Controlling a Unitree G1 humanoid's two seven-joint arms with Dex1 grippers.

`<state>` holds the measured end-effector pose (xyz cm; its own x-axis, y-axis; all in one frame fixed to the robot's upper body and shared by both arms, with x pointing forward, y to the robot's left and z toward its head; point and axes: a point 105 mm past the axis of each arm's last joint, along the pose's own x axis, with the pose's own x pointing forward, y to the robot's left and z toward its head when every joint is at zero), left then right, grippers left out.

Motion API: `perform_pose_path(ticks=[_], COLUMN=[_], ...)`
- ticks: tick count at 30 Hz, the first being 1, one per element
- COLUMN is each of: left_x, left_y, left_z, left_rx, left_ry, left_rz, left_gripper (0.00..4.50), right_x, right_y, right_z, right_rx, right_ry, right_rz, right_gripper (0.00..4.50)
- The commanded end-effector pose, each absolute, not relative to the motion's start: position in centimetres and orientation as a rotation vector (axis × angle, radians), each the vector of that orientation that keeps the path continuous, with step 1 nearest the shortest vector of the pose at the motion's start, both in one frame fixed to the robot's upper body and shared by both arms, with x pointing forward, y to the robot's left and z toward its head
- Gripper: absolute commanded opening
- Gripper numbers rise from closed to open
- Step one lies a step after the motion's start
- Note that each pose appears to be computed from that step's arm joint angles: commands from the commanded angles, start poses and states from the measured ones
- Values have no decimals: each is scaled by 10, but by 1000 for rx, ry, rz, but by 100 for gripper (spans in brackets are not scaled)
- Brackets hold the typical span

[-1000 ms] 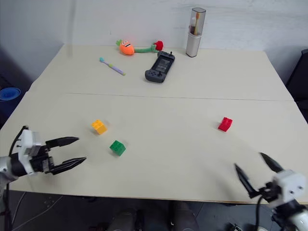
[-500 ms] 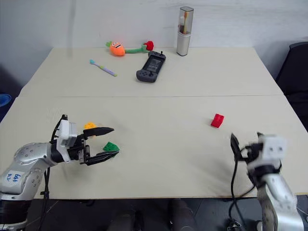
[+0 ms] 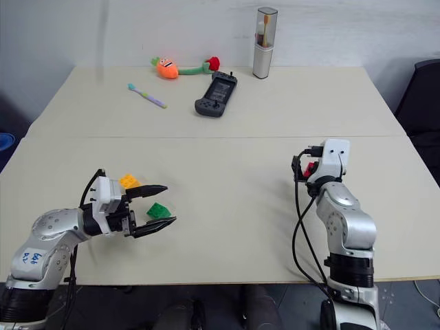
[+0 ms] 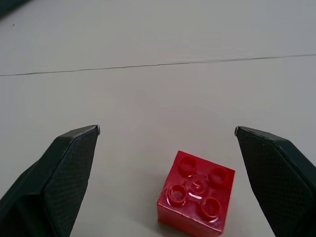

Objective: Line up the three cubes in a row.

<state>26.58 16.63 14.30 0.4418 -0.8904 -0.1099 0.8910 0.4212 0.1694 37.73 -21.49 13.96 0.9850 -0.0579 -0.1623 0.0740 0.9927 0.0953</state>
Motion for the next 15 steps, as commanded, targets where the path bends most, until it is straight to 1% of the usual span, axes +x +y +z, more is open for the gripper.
perform_pose_path(ticks=[1, 6, 7, 8, 10, 13, 14, 15], left_x=[264, 264, 264, 264, 264, 265, 265, 265], left_y=[167, 171, 171, 171, 170, 169, 170, 171], left_z=[155, 155, 154, 154, 154, 154, 154, 153], left_rx=[245, 247, 246, 246, 245, 244, 244, 243], left_ry=[-44, -45, -45, -45, -47, -52, -50, -46], left_rz=[-1104, -1083, -1082, -1082, -1081, -1076, -1075, -1079], left_gripper=[450, 450, 450, 450, 450, 450, 450, 450], right_x=[382, 377, 377, 377, 374, 366, 350, 330], right_y=[-217, -219, -220, -220, -214, -179, -156, -136], right_z=[143, 141, 142, 143, 152, 182, 198, 203], right_rx=[111, 107, 106, 106, 102, 78, -35, -157], right_ry=[164, 187, 179, 173, 150, 47, -28, -56], right_rz=[-95, -111, -113, -113, -51, 265, 515, 757], right_gripper=[399, 222, 195, 153, 152, 152, 152, 152])
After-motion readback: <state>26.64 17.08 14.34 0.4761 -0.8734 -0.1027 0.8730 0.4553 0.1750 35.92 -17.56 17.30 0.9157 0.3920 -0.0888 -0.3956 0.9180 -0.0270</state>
